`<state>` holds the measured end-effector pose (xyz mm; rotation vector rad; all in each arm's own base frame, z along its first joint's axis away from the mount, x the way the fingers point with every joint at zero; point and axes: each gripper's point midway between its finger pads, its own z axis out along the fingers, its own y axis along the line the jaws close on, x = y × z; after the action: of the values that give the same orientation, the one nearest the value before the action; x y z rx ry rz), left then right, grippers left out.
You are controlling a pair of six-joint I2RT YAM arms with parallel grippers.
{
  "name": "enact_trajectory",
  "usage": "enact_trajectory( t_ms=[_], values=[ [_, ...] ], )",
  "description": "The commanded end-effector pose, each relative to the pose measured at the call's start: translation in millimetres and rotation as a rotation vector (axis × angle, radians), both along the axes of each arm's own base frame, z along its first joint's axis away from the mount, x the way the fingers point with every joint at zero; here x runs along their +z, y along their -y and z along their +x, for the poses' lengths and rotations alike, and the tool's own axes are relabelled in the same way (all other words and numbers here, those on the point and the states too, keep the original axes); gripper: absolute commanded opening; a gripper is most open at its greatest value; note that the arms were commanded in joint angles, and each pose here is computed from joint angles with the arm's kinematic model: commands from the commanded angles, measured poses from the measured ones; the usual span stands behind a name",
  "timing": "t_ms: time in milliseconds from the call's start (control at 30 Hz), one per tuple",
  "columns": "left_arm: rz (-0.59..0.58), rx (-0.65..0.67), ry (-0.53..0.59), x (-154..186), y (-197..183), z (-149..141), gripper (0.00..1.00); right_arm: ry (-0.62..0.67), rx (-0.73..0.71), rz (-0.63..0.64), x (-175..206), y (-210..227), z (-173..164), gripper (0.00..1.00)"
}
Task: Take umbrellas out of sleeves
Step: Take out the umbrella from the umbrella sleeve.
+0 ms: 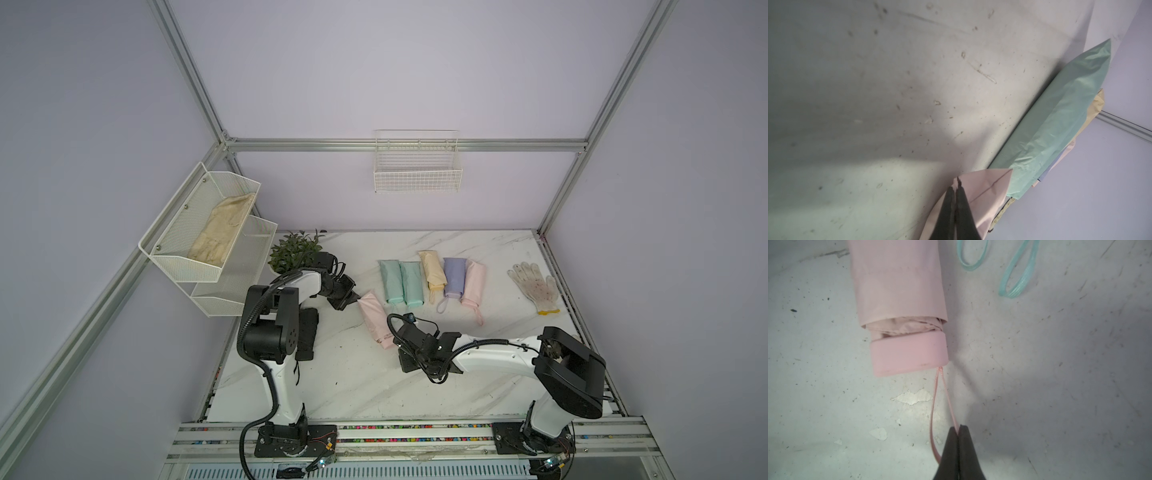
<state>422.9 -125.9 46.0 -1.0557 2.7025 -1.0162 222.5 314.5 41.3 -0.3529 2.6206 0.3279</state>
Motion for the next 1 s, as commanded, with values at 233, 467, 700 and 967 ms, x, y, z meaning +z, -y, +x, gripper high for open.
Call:
enact_trajectory(
  t_ms=[233, 467, 700, 967],
  values=[
    [0.018, 0.065, 0.104, 24.3, -25.4, 18.1, 0.00, 0.012, -0.015, -0.005, 10.3, 16.8, -11.7, 0.02],
    [0.011, 0.072, 0.104, 25.8, -27.8, 18.8, 0.00, 0.003, -0.016, -0.005, 11.2, 20.7, -14.9, 0.03],
    [0.003, 0.075, 0.110, 28.6, -28.6, 19.2, 0.00, 0.009, -0.012, -0.013, 17.1, 20.7, -14.6, 0.03],
    [-0.009, 0.053, 0.152, 37.5, -24.1, 25.4, 0.00, 0.003, -0.013, -0.001, 18.2, 28.9, -23.3, 0.03]
  ],
)
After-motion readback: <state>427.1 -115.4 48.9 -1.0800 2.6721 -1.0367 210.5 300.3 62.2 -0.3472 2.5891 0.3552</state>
